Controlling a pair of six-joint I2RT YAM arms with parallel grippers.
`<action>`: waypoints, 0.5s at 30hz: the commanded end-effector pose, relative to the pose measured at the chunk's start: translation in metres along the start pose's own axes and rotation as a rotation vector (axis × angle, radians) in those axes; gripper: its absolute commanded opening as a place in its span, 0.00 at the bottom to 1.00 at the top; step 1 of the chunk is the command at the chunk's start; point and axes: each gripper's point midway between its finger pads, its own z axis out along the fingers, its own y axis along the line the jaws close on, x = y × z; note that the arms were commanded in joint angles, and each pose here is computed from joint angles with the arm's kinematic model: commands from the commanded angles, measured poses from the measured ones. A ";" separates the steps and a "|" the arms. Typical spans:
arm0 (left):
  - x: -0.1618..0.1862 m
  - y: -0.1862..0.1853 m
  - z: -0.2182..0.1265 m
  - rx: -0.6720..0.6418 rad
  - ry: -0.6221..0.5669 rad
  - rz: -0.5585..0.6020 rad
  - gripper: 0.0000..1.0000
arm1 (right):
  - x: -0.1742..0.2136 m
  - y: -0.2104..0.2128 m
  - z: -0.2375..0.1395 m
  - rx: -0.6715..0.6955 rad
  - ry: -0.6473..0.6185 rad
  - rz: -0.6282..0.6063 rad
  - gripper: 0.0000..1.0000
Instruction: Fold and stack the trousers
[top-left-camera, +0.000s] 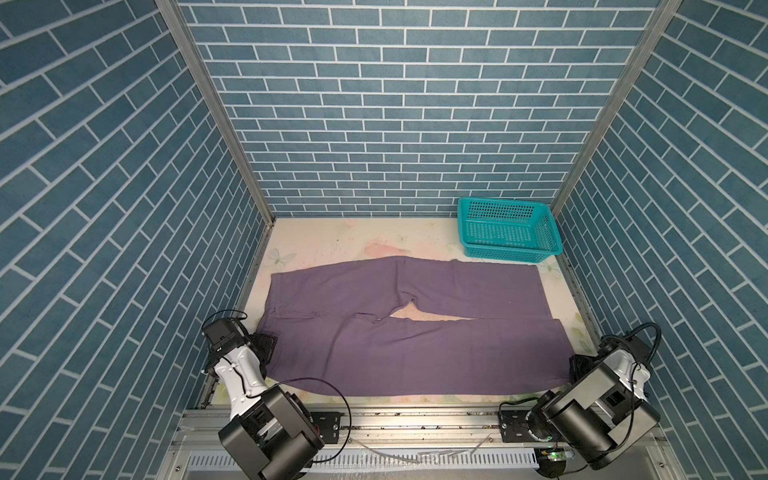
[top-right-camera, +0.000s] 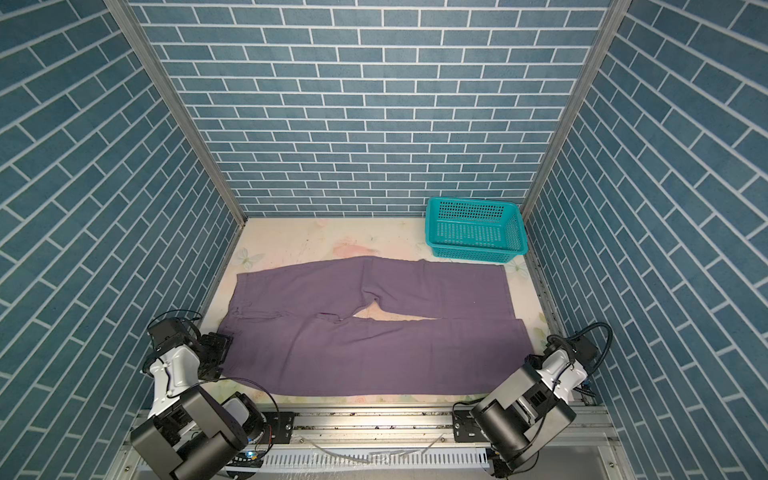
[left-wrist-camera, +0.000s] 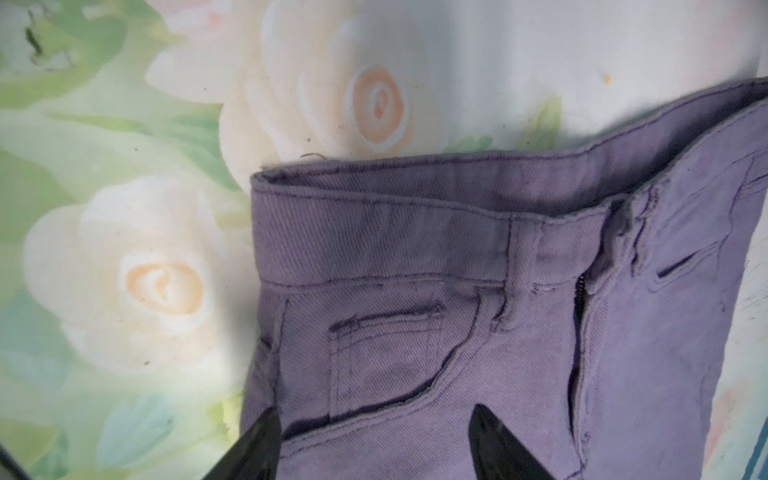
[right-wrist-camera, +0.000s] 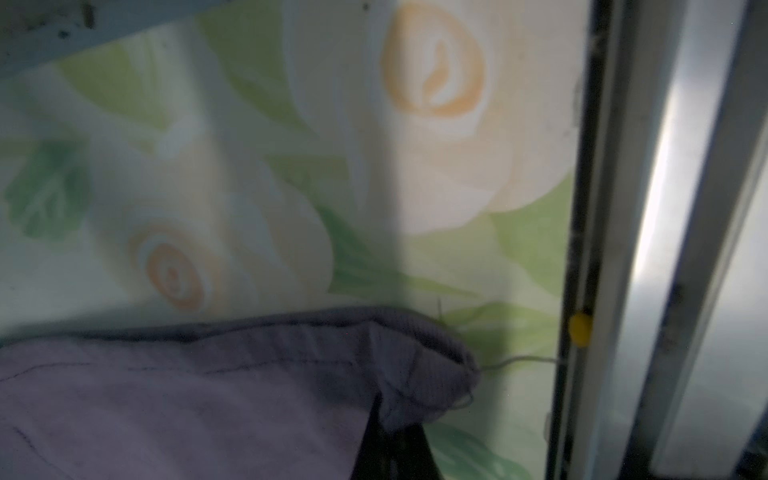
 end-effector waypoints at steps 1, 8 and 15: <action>0.008 0.009 -0.002 -0.037 0.021 -0.012 0.83 | 0.008 0.009 0.004 -0.070 0.028 -0.005 0.00; -0.006 0.022 -0.010 -0.127 -0.063 -0.013 0.97 | 0.004 0.022 -0.006 -0.126 0.008 -0.064 0.00; -0.018 0.029 0.004 -0.175 -0.090 -0.014 0.97 | 0.009 0.027 -0.003 -0.164 0.037 -0.066 0.00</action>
